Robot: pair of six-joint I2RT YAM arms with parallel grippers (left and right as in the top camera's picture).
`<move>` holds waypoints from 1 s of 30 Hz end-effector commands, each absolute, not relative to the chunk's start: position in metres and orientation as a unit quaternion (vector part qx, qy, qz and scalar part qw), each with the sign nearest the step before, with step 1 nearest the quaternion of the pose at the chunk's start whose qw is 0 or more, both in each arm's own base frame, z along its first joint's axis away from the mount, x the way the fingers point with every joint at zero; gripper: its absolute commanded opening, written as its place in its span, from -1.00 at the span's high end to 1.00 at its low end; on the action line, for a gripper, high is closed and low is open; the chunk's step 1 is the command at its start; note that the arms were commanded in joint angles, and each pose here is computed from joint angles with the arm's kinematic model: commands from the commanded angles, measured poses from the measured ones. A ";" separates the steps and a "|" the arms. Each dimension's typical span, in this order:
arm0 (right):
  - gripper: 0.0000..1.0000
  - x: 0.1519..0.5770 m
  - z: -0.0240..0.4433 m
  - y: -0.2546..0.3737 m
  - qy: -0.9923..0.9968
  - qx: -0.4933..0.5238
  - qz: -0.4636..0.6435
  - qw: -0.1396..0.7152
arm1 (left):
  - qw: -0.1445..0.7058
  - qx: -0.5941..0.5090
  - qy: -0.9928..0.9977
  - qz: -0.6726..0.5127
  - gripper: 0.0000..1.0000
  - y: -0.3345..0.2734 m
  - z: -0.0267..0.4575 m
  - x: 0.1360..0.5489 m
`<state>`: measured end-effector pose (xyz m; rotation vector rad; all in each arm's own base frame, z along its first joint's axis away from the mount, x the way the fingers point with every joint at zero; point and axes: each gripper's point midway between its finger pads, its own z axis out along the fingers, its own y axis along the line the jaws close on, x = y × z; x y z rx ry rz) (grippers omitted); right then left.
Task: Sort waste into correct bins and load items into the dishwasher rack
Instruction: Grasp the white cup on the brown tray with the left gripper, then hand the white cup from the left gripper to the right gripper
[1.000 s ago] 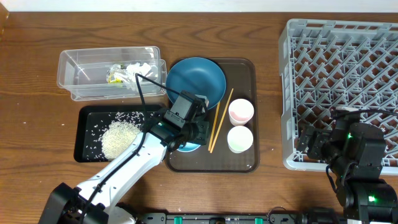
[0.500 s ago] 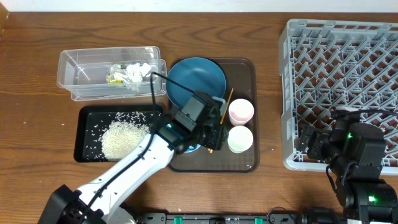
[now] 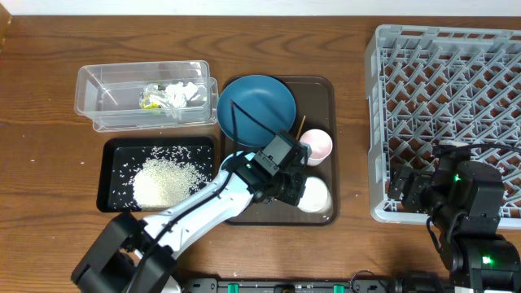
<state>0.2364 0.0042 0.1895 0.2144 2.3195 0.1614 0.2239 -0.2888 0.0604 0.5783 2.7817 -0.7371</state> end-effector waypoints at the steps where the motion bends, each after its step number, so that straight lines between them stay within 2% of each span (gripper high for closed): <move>1: -0.90 0.237 0.198 0.008 0.910 0.080 0.070 0.400 | 0.116 0.191 0.941 -0.253 0.88 -0.292 0.069 0.230; 7: -0.97 0.236 0.196 0.007 0.912 0.081 0.068 0.397 | 0.125 0.161 0.935 -0.289 0.88 -0.282 0.100 0.235; 13: -0.96 0.237 0.191 0.016 0.915 0.072 0.090 0.386 | 0.154 0.068 0.913 -0.373 0.88 -0.252 0.156 0.263; 16: -0.95 0.238 0.197 0.058 0.906 -0.012 0.193 0.376 | 0.142 0.070 0.866 -0.475 0.87 -0.251 0.193 0.269; 20: -0.98 0.227 0.234 0.128 0.823 -0.174 0.386 0.379 | 0.106 0.089 0.803 -0.579 0.88 -0.254 0.228 0.268; 30: -0.99 0.228 0.252 0.158 0.739 -0.244 0.524 0.345 | 0.064 0.119 0.761 -0.635 0.88 -0.264 0.246 0.259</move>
